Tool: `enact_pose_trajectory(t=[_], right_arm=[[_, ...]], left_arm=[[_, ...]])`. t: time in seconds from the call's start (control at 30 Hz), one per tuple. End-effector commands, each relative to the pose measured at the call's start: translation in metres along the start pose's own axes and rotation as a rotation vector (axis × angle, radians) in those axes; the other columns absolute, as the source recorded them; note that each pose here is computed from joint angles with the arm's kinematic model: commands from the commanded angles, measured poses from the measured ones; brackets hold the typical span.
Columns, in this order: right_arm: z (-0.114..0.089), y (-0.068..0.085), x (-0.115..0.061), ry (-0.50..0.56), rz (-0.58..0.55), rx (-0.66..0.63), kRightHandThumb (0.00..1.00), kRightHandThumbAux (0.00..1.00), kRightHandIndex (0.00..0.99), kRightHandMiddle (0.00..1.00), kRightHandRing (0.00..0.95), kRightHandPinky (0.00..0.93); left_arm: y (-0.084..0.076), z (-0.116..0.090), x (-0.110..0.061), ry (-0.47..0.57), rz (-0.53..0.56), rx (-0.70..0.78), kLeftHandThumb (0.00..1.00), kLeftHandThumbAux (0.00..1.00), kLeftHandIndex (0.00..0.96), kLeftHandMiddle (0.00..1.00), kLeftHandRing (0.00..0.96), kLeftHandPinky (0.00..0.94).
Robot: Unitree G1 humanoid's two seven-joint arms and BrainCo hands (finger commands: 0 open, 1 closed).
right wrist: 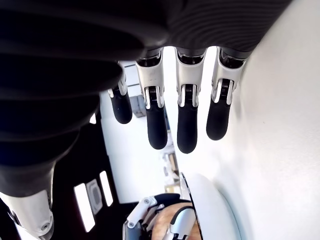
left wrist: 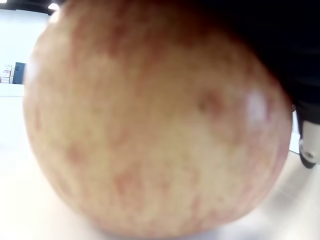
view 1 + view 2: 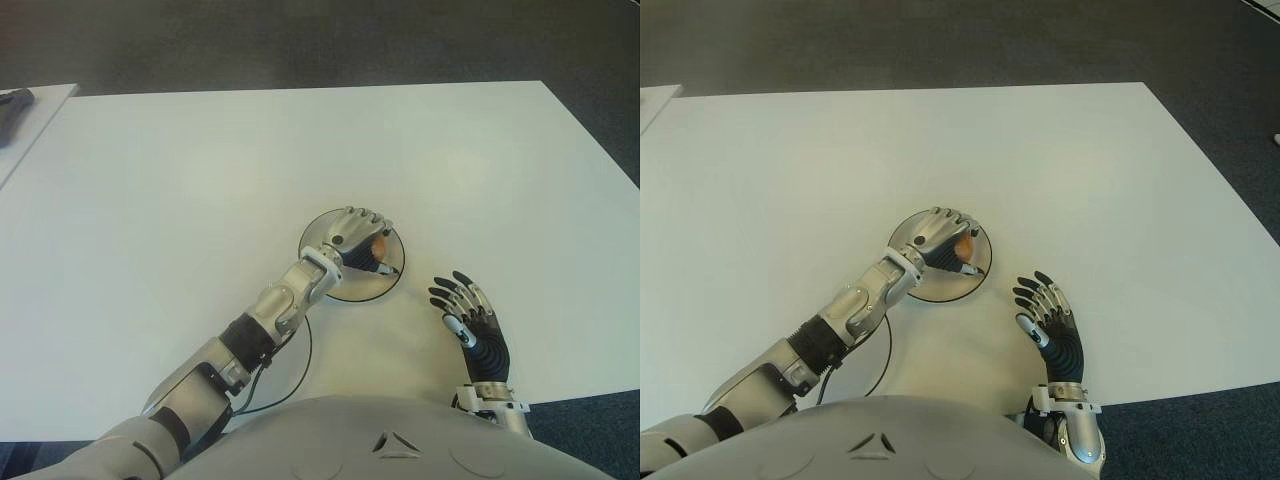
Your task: Put the apples into the plate.
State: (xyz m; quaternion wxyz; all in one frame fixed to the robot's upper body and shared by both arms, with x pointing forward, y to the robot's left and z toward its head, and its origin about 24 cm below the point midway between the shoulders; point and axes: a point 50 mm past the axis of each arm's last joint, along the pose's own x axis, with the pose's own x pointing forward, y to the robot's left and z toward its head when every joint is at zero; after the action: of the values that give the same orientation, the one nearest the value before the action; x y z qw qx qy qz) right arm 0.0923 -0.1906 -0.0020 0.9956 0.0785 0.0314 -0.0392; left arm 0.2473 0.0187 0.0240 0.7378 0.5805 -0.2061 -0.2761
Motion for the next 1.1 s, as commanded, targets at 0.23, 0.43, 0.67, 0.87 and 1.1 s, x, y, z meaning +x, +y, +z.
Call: enact_pose_trajectory(t=[0.23,0.43,0.67,0.87,1.1], right_arm=[[-0.007,-0.004,-0.003,0.05,0.009,-0.009,0.406,0.662,0.15,0.293,0.284,0.252],[-0.007,-0.005,-0.003,0.047,0.01,-0.011,0.405,0.662,0.15,0.293,0.286,0.266],[-0.008,-0.007,-0.002,0.054,0.006,-0.015,0.408,0.656,0.145,0.282,0.275,0.241],[-0.008,-0.008,-0.002,0.047,0.008,-0.02,0.409,0.651,0.142,0.276,0.268,0.24],[-0.009,-0.009,-0.001,0.05,0.008,-0.018,0.418,0.653,0.146,0.273,0.27,0.267]], left_arm=[[-0.016,-0.002,-0.012,0.031,-0.066,0.004,0.853,0.663,0.407,0.522,0.79,0.792],[-0.008,0.0,-0.016,0.018,-0.005,-0.02,0.85,0.662,0.411,0.553,0.777,0.783],[-0.013,-0.001,-0.024,0.015,0.043,-0.055,0.367,0.467,0.242,0.37,0.393,0.388],[-0.009,-0.001,-0.026,0.014,0.092,-0.037,0.218,0.379,0.123,0.202,0.21,0.228],[0.003,0.002,-0.032,0.025,0.108,-0.014,0.13,0.32,0.058,0.088,0.09,0.129]])
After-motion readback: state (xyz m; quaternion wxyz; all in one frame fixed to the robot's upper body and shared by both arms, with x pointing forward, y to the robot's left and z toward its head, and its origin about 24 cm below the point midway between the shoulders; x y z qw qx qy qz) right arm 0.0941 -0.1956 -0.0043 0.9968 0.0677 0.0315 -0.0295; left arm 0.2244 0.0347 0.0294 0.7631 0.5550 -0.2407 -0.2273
